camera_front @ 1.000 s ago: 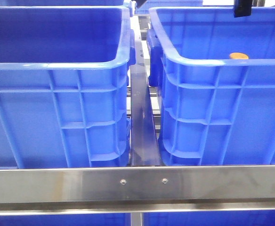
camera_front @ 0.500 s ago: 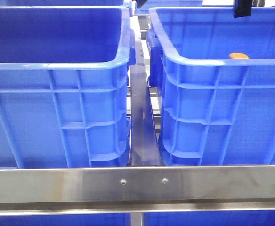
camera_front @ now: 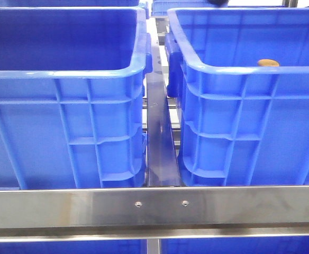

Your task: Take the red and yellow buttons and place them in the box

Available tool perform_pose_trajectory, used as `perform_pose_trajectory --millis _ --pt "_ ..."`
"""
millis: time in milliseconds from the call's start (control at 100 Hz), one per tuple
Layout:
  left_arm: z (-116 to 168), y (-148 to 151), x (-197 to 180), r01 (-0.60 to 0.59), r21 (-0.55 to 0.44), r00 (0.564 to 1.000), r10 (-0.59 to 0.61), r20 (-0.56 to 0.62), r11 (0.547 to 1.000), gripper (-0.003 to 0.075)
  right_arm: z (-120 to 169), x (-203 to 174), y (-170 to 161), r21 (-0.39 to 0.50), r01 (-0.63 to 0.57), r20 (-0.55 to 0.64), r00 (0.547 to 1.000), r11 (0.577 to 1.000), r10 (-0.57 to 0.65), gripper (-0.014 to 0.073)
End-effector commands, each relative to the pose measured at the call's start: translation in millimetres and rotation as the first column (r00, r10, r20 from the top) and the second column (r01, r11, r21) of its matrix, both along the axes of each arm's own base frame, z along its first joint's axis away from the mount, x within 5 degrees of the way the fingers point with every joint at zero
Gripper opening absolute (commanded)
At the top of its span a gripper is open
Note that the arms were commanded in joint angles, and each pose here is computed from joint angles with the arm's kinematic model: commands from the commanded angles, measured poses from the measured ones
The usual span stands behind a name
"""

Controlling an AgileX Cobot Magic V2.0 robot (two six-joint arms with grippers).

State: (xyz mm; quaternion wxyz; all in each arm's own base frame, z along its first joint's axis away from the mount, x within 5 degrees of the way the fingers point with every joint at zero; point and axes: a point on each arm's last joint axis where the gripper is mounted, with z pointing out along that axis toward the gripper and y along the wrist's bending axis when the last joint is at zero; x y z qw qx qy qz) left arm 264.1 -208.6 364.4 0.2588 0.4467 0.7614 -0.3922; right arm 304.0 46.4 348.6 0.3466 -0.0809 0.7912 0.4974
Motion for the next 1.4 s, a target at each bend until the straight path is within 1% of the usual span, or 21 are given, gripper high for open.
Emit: perform_pose_trajectory --millis 0,80,90,150,210,280,360,460,610,680,750,810,1070,1250,1330,1390 --pt "27 -1 -11 0.007 -0.101 0.999 -0.003 0.035 0.995 0.0616 25 -1 -13 -0.052 0.063 0.120 0.991 0.997 -0.057 0.0309" --pt "27 -1 -11 0.007 -0.101 0.999 -0.003 0.035 0.995 0.0616 23 5 -24 -0.154 0.155 0.163 0.978 0.976 -0.130 0.0309" --pt "27 -1 -11 0.007 -0.101 0.999 -0.003 0.035 0.995 0.0616 23 6 -25 -0.156 0.163 0.167 0.976 0.974 -0.136 0.0309" --pt "27 -1 -11 0.007 -0.103 0.999 -0.003 0.034 0.995 0.0616 20 11 -31 -0.222 0.233 0.201 0.961 0.947 -0.189 0.0309" --pt "27 -1 -11 0.008 -0.102 0.999 -0.005 0.033 0.995 0.0616 18 14 -37 -0.268 0.288 0.227 0.946 0.919 -0.230 0.0309" --pt "27 -1 -11 0.008 -0.102 0.999 -0.005 0.033 0.995 0.0616 17 19 -43 -0.315 0.358 0.268 0.922 0.879 -0.280 0.0309" --pt "27 -1 -11 0.008 -0.102 0.999 -0.005 0.033 0.995 0.0616 16 23 -52 -0.360 0.442 0.324 0.885 0.822 -0.334 0.0309" --pt "27 -1 -10 0.005 -0.103 0.999 -0.002 0.035 0.995 0.0616 18 28 -61 -0.381 0.534 0.387 0.833 0.754 -0.395 0.0309" --pt "27 -1 -10 0.005 -0.104 0.999 -0.002 0.035 0.995 0.0616 20 36 -75 -0.369 0.664 0.460 0.738 0.650 -0.493 0.0309" --pt "27 -1 -10 0.005 -0.104 0.999 -0.002 0.035 0.995 0.0616 18 41 -80 -0.365 0.703 0.478 0.704 0.610 -0.525 0.0309" --pt "27 -1 -10 0.005 -0.104 0.999 -0.002 0.035 0.995 0.0616 13 46 -84 -0.367 0.726 0.483 0.683 0.582 -0.548 0.0309" --pt "27 -1 -11 0.005 -0.105 0.999 -0.002 0.034 0.994 0.0616 7 51 -87 -0.374 0.734 0.479 0.676 0.567 -0.560 0.0309" --pt "29 -2 -11 0.004 -0.126 1.000 -0.002 0.020 0.992 0.0616 -28 78 -95 -0.413 0.780 0.474 0.625 0.471 -0.620 0.0309" --pt "29 -2 -11 0.004 -0.130 1.000 -0.002 0.018 0.992 0.0616 -48 90 -96 -0.441 0.781 0.459 0.620 0.442 -0.637 0.0309" --pt "29 -2 -11 0.004 -0.130 1.000 -0.002 0.018 0.992 0.0616 -54 94 -98 -0.437 0.789 0.441 0.607 0.432 -0.661 0.0309" --pt "29 -2 -11 0.004 -0.130 1.000 -0.002 0.018 0.992 0.0616 -58 96 -100 -0.425 0.801 0.425 0.587 0.421 -0.689 0.0309"
